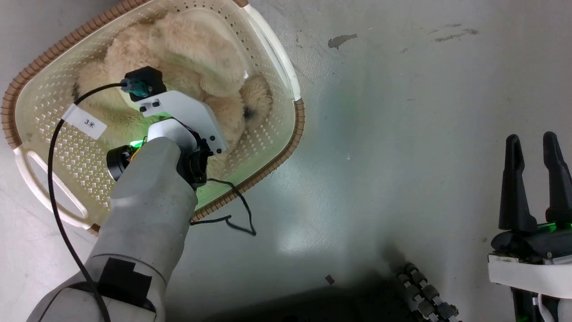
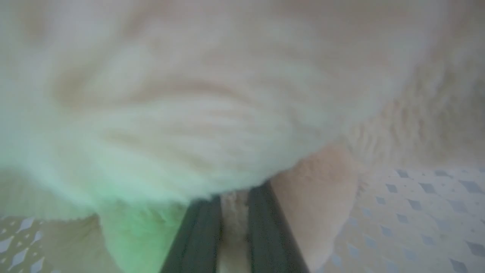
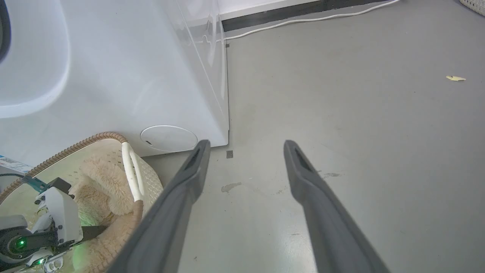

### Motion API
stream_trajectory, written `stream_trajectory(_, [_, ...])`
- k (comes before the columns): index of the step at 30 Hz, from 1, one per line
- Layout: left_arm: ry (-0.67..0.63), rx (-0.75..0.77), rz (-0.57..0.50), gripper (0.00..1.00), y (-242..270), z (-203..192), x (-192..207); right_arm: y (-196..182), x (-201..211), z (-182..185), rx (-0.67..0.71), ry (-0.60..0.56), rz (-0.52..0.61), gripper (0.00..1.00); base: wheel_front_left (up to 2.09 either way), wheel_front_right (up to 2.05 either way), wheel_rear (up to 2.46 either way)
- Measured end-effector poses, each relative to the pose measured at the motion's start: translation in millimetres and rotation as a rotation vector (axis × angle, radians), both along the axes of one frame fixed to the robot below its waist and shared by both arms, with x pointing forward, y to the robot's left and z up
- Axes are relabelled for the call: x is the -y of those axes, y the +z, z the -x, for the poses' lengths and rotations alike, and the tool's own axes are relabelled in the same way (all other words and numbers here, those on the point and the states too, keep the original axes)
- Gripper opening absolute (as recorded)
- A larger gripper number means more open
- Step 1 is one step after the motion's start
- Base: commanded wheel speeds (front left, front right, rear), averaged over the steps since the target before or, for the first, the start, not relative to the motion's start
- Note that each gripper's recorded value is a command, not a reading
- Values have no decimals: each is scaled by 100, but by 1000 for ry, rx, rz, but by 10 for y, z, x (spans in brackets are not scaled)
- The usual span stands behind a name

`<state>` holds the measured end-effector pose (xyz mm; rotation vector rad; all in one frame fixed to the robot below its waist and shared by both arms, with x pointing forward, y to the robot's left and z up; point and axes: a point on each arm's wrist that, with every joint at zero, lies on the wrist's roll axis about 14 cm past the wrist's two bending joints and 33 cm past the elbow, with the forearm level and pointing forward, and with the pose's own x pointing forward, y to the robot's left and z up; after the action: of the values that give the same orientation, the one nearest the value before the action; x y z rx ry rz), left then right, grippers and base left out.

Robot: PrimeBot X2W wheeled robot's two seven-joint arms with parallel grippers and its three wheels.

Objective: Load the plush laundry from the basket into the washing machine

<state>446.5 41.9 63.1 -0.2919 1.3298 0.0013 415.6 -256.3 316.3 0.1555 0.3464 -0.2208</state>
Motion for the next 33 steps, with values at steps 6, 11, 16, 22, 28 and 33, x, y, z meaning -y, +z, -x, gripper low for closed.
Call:
stream_trajectory(6, [31,50,34,0,38,-58,27,-10,-20,-15,4,0,-13,100,0,0,0])
stream_trajectory(11, [77,131,76,0,255,-145,7,103,-100,-159,62,20,-38,100,0,0,0])
stream_trajectory(16, [78,194,99,0,501,-194,-33,251,-159,-253,114,35,-53,100,0,0,0])
stream_trajectory(22, [70,277,134,0,888,-261,-55,473,-246,-315,173,58,-67,100,0,0,0])
stream_trajectory(28, [63,361,155,0,1304,-239,-84,741,-311,-333,235,78,-70,100,0,0,0])
stream_trajectory(33, [83,488,179,0,1789,-224,-109,980,-361,-240,275,92,-69,100,0,0,0])
